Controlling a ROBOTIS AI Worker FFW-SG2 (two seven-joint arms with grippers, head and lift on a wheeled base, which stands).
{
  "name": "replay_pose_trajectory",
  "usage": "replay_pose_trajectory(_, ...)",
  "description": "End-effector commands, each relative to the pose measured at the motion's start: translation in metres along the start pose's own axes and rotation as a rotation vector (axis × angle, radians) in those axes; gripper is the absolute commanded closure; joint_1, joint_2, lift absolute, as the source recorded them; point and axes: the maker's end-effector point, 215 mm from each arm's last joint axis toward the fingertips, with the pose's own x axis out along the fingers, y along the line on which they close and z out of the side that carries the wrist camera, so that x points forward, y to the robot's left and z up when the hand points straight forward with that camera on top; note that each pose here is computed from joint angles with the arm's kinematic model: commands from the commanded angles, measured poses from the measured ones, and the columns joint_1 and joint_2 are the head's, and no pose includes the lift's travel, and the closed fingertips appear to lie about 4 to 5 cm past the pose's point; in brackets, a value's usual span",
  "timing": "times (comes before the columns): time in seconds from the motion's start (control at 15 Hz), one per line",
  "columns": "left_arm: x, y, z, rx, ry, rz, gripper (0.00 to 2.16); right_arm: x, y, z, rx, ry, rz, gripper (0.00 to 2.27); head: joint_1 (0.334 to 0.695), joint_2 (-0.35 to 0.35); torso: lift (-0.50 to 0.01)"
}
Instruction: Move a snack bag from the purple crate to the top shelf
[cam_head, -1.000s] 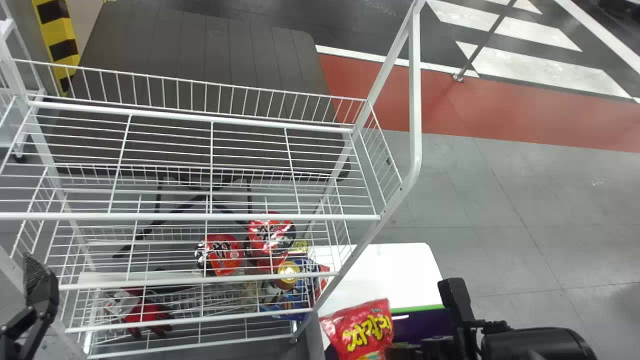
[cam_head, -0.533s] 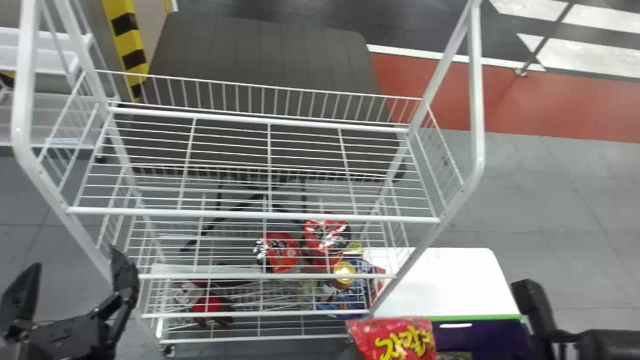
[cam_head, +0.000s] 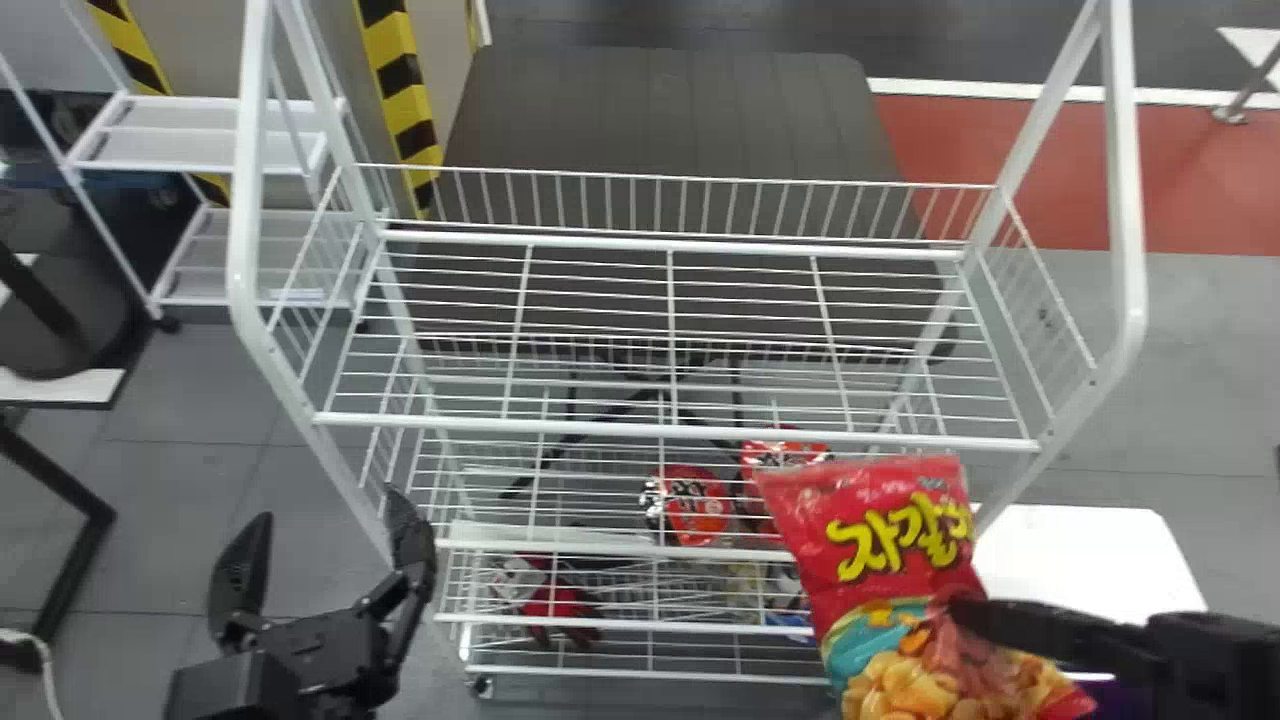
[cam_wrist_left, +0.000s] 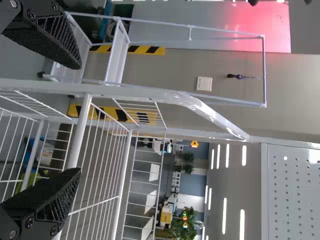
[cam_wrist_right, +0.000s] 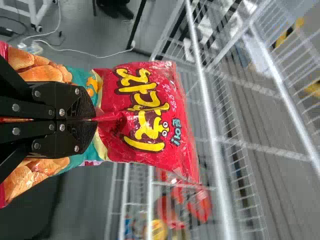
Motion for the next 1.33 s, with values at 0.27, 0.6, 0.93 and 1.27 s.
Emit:
replay_pose_trajectory(0.27,-0.002,0.0,0.005,-0.002,-0.013,-0.001,0.08,-0.005,0.056,0.067,-0.085,-0.161,0.094,1.74,0.695,0.074,0.0)
replay_pose_trajectory(0.6,-0.002,0.0,0.005,-0.002,-0.012,0.0,0.08,0.017,0.084,0.093,-0.119,-0.2,0.107,1.74,0.695,0.125,0.0)
replay_pose_trajectory(0.93,-0.003,0.0,0.006,-0.004,-0.016,0.001,0.08,0.023,0.107,0.169,-0.228,-0.309,0.055,1.74,0.695,0.137,0.0)
replay_pose_trajectory(1.27,-0.003,0.001,0.004,-0.002,-0.014,0.002,0.08,0.095,0.098,0.128,-0.132,-0.135,0.082,1.74,0.695,0.179,0.0)
